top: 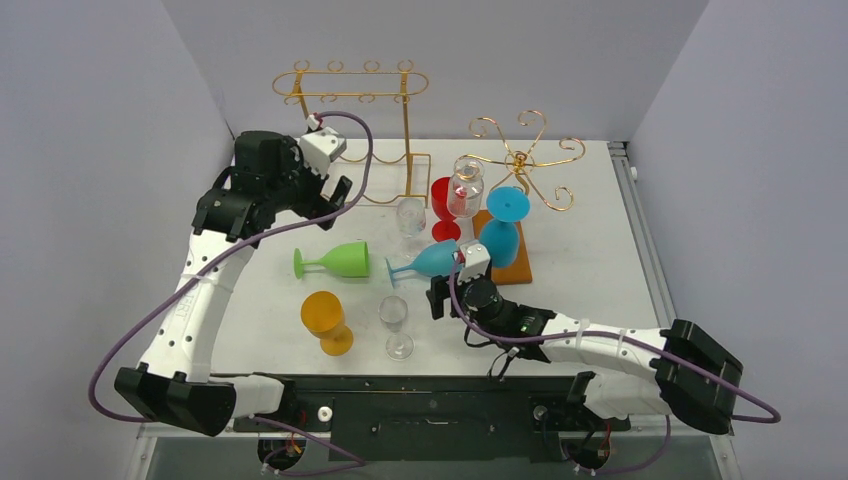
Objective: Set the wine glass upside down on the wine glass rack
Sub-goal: Turn the wine glass upside down at the wine rack, then adjust the wine rack at the center of the board.
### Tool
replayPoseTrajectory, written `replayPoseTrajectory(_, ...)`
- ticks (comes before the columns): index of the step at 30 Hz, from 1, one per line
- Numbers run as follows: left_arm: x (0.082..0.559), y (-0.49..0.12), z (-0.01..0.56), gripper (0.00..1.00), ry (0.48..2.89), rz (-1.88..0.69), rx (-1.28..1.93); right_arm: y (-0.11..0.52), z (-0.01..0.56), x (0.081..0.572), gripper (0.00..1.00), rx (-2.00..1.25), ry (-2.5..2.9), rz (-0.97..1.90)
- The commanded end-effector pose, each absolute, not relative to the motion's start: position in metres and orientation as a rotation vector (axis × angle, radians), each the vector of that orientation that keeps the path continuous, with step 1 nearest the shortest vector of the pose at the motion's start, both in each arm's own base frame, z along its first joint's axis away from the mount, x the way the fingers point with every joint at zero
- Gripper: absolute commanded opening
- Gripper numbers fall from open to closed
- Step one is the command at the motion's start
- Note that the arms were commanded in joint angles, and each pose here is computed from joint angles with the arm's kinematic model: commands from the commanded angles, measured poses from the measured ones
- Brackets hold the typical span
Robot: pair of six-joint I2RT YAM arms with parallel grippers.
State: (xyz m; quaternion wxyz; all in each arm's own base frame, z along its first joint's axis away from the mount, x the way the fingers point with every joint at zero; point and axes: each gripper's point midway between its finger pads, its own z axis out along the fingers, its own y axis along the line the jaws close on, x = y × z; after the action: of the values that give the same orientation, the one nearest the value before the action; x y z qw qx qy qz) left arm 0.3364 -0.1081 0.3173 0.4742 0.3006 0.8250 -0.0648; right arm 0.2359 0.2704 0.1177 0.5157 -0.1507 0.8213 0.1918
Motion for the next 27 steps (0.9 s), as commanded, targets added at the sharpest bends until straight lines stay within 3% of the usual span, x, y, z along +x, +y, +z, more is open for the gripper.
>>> replayPoseTrajectory(1, 0.334, -0.098, 0.304, 0.96, 2.056, -0.114, 0.745, 0.289, 0.135, 0.232, 0.78, -0.358, 1.906, 0.581)
replayPoseTrajectory(11, 0.332, -0.114, 0.322, 0.96, 2.027, -0.234, 0.717, 0.271, 0.128, 0.172, 0.73, -0.469, 1.934, 0.593)
replayPoseTrajectory(16, 0.325, -0.130, 0.339, 0.96, 2.010, -0.309, 0.753, 0.252, 0.143, 0.167, 0.69, -0.436, 1.920, 0.589)
replayPoseTrajectory(21, 0.315, -0.162, 0.355, 0.96, 1.972, -0.338, 0.859, 0.215, 0.200, 0.173, 0.67, -0.382, 1.868, 0.498)
replayPoseTrajectory(27, 0.318, -0.203, 0.385, 0.96, 1.871, -0.367, 0.912, 0.165, 0.319, 0.179, 0.67, -0.249, 1.728, 0.500)
